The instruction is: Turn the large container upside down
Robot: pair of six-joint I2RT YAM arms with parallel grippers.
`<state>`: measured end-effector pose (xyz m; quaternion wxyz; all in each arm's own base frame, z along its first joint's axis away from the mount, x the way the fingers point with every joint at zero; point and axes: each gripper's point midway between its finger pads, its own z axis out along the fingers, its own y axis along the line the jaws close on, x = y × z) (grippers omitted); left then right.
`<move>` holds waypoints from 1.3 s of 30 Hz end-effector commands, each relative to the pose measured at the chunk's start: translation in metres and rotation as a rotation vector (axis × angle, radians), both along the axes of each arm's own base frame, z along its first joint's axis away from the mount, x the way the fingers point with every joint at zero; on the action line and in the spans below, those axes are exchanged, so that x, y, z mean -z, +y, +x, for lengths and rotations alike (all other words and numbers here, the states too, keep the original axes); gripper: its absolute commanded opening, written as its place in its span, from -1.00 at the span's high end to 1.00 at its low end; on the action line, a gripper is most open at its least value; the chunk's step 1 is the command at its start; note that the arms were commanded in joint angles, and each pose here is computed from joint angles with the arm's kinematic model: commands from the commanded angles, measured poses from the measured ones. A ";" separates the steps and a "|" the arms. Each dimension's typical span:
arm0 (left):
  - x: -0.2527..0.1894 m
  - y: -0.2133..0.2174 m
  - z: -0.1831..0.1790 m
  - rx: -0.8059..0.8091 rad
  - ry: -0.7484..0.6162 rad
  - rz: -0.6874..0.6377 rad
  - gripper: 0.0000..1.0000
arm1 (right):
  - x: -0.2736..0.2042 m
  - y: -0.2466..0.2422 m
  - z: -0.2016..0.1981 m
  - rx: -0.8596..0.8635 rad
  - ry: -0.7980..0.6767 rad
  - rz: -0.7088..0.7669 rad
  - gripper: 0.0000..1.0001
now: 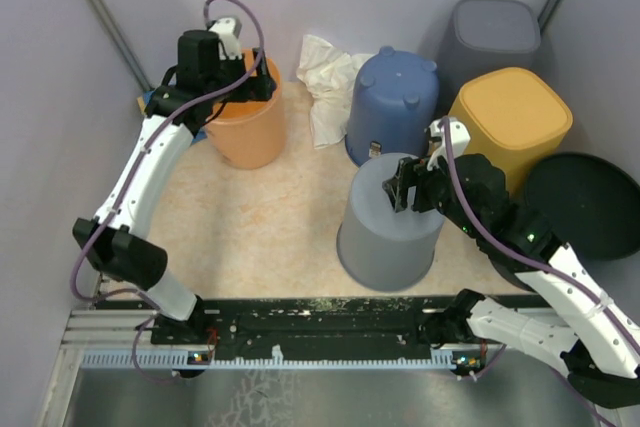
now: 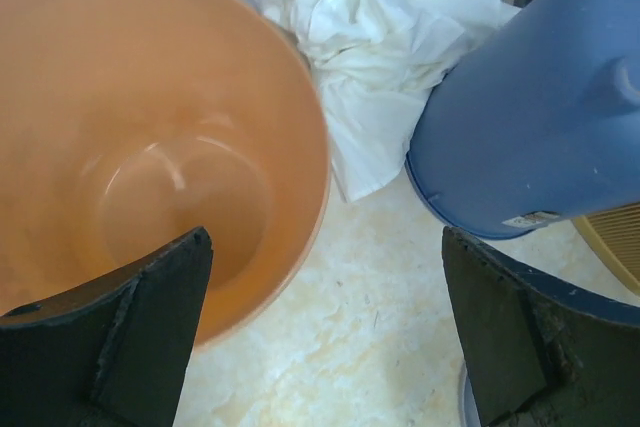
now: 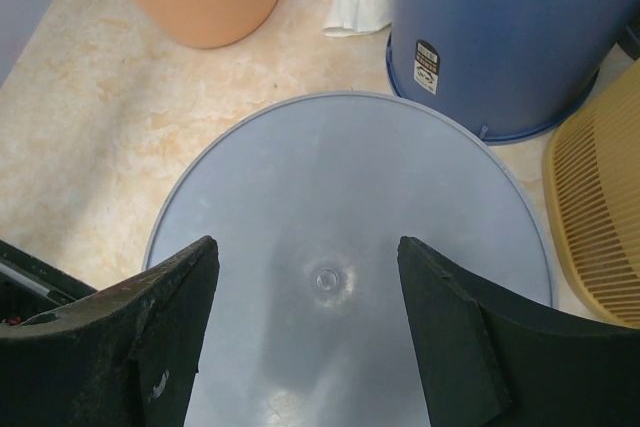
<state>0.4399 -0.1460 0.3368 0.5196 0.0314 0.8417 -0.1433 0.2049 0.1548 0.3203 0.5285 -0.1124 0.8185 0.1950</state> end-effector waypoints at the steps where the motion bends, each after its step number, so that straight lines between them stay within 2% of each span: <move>1: 0.013 -0.023 0.030 0.091 -0.015 0.112 -0.99 | -0.014 -0.001 0.000 0.012 -0.035 0.037 -0.46; 6: 0.045 -0.039 0.054 0.137 0.062 0.179 -0.98 | -0.020 -0.011 -0.006 0.035 -0.039 0.055 -0.46; 10: 0.067 -0.053 0.053 0.168 0.106 0.190 -0.72 | -0.021 -0.015 -0.009 0.048 -0.041 0.072 -0.46; 13: 0.075 -0.058 0.052 0.177 0.123 0.191 -0.24 | -0.022 -0.014 -0.009 0.046 -0.040 0.077 -0.46; 17: 0.064 -0.059 0.048 0.170 0.113 0.167 0.75 | -0.021 -0.013 -0.008 0.044 -0.036 0.074 -0.46; 19: 0.042 -0.060 0.041 0.170 0.078 0.127 1.00 | -0.021 -0.013 -0.008 0.044 -0.036 0.072 -0.46; 23: -0.019 -0.061 0.021 0.175 -0.034 -0.015 1.00 | -0.020 -0.011 -0.006 0.039 -0.037 0.069 -0.46; 26: -0.056 -0.046 0.001 0.203 -0.094 -0.219 1.00 | -0.020 -0.009 -0.006 0.034 -0.037 0.070 -0.46; 30: -0.065 -0.004 -0.030 0.239 -0.093 -0.581 1.00 | -0.029 -0.007 -0.005 0.020 -0.066 0.080 -0.46; 36: -0.053 0.019 -0.072 0.288 -0.073 -0.819 1.00 | -0.062 0.012 0.010 -0.025 -0.128 0.081 -0.46; 39: -0.044 0.027 -0.088 0.314 -0.060 -0.938 1.00 | -0.076 0.033 0.030 -0.038 -0.108 0.057 -0.46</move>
